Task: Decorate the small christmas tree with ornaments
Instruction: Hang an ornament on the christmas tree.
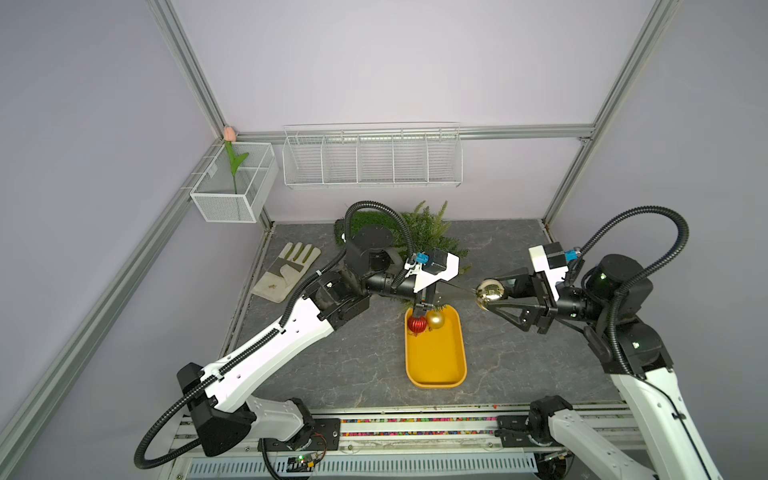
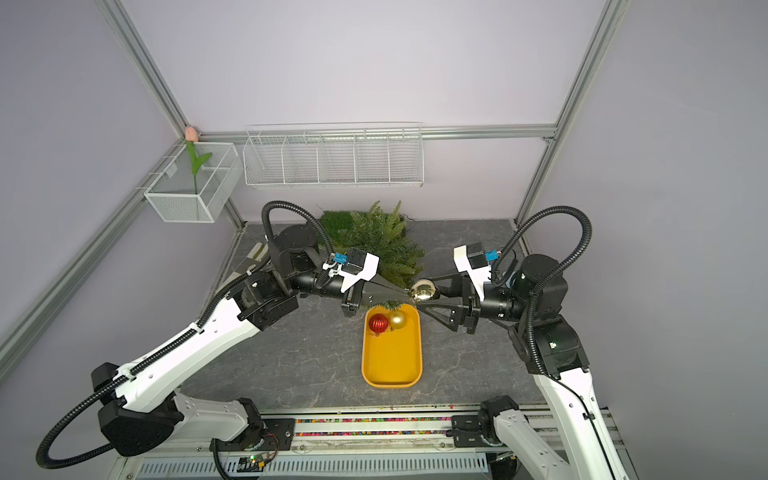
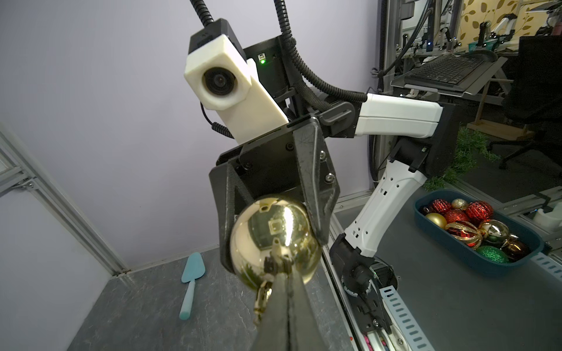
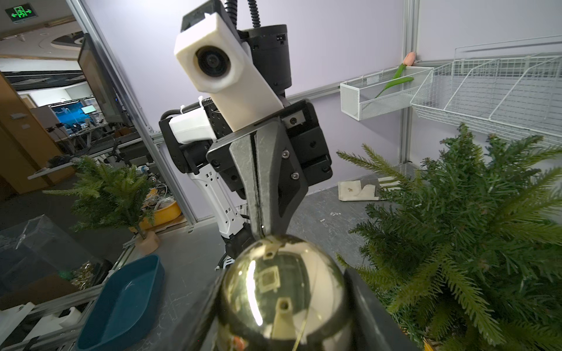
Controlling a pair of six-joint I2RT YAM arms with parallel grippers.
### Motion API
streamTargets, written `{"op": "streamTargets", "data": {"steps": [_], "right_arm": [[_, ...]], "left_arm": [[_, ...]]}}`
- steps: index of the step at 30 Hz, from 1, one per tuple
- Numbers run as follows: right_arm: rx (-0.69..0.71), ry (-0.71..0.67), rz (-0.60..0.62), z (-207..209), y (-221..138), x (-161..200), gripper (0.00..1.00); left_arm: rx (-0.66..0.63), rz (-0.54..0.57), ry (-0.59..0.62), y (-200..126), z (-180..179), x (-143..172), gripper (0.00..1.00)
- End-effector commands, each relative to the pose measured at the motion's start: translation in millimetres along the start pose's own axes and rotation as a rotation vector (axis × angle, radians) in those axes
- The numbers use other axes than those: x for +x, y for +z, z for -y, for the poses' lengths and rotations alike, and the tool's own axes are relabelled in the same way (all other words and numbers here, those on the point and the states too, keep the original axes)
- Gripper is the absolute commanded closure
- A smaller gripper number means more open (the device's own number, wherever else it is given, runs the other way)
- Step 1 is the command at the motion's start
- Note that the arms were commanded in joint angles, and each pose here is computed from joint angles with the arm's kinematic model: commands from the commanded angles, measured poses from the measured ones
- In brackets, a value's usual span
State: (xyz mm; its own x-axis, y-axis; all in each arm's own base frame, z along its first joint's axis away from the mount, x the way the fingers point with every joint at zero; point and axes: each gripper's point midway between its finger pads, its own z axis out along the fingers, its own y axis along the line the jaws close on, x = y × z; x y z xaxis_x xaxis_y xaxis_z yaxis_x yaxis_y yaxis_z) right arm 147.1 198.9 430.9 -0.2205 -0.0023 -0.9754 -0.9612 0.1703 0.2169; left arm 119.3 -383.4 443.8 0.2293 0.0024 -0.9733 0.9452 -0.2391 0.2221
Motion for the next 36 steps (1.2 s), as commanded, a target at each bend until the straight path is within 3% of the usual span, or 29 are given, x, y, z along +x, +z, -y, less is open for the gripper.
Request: {"op": "streamTargets", "data": {"steps": [1,6,21,36], "right_arm": [[0.094,-0.03,-0.006,8.1,-4.3,-2.0,0.67],[0.196,0.001,0.002,28.1,-6.2,-0.5,0.69],[0.464,0.029,0.002,80.9,-18.8,0.4,0.71],[0.547,0.09,0.014,124.4,-15.1,0.5,0.71]], "left_arm": [[-0.088,-0.005,0.053,-9.4,-5.1,-8.8,1.0],[-0.228,-0.011,0.069,-17.9,-25.2,-10.8,1.0],[-0.438,-0.023,0.026,-25.6,-75.7,-6.0,1.0],[-0.543,-0.091,-0.045,-10.1,-130.2,17.8,1.0]]}}
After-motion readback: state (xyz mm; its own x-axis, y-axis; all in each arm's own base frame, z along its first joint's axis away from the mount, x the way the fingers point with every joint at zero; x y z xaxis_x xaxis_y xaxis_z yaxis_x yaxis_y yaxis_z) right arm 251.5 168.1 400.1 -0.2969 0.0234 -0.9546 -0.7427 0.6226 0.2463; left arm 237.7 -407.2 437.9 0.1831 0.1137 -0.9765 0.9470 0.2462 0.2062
